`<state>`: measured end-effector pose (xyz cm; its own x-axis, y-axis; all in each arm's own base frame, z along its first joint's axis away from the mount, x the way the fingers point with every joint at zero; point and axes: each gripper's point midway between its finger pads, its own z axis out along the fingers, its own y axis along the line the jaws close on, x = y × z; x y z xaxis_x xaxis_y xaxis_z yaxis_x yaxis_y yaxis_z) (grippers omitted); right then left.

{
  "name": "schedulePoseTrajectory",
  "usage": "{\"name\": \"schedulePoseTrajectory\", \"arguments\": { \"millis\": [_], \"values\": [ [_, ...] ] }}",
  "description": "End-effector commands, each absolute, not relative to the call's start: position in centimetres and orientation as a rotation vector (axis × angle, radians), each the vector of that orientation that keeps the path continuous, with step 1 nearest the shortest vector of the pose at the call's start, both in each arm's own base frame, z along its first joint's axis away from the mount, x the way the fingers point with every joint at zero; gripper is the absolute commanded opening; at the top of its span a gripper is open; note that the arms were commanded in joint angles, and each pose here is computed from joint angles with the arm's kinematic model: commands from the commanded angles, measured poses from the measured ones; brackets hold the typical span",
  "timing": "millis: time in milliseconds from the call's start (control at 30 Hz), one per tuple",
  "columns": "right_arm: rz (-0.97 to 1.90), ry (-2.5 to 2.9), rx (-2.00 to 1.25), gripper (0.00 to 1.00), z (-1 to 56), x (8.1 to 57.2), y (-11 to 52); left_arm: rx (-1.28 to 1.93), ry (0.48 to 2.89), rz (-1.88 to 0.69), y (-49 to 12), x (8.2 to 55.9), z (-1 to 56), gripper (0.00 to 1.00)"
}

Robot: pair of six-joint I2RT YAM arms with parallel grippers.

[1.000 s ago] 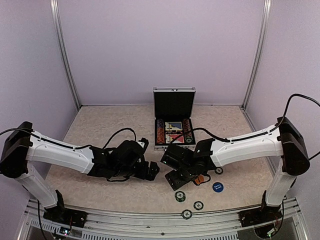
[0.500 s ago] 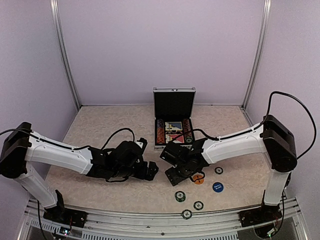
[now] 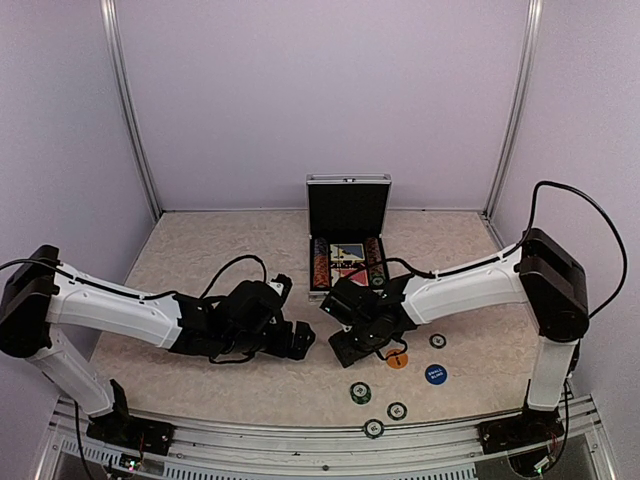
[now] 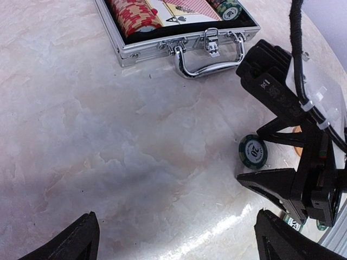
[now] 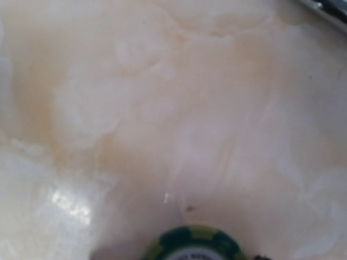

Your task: Pack up texas hold em set

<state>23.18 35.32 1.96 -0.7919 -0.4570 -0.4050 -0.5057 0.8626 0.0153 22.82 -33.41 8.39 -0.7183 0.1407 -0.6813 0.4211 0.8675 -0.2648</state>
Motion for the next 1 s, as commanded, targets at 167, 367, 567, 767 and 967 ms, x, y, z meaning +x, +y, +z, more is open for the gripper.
{"name": "schedulePoseTrajectory", "arguments": {
  "millis": [167,367,567,767,967],
  "values": [
    [0.186,2.687,-0.684,0.59,0.1,23.7,34.6,0.364,2.314,-0.550,-33.0,23.4,9.7,0.99],
    [0.169,2.690,-0.700,0.53,0.2,23.5,34.4,0.359,2.312,-0.551,-33.0,23.5,9.9,0.99],
    [0.125,2.692,-0.735,0.52,0.2,22.7,34.0,0.358,2.314,-0.549,-33.0,23.5,9.8,0.99],
    [0.126,2.698,-0.767,0.56,-0.1,21.8,34.3,0.357,2.317,-0.551,-33.0,23.5,9.6,0.99],
    [0.100,2.698,-0.749,0.54,0.0,21.9,33.9,0.353,2.319,-0.554,-32.9,23.5,9.5,0.99]
  ]
}}
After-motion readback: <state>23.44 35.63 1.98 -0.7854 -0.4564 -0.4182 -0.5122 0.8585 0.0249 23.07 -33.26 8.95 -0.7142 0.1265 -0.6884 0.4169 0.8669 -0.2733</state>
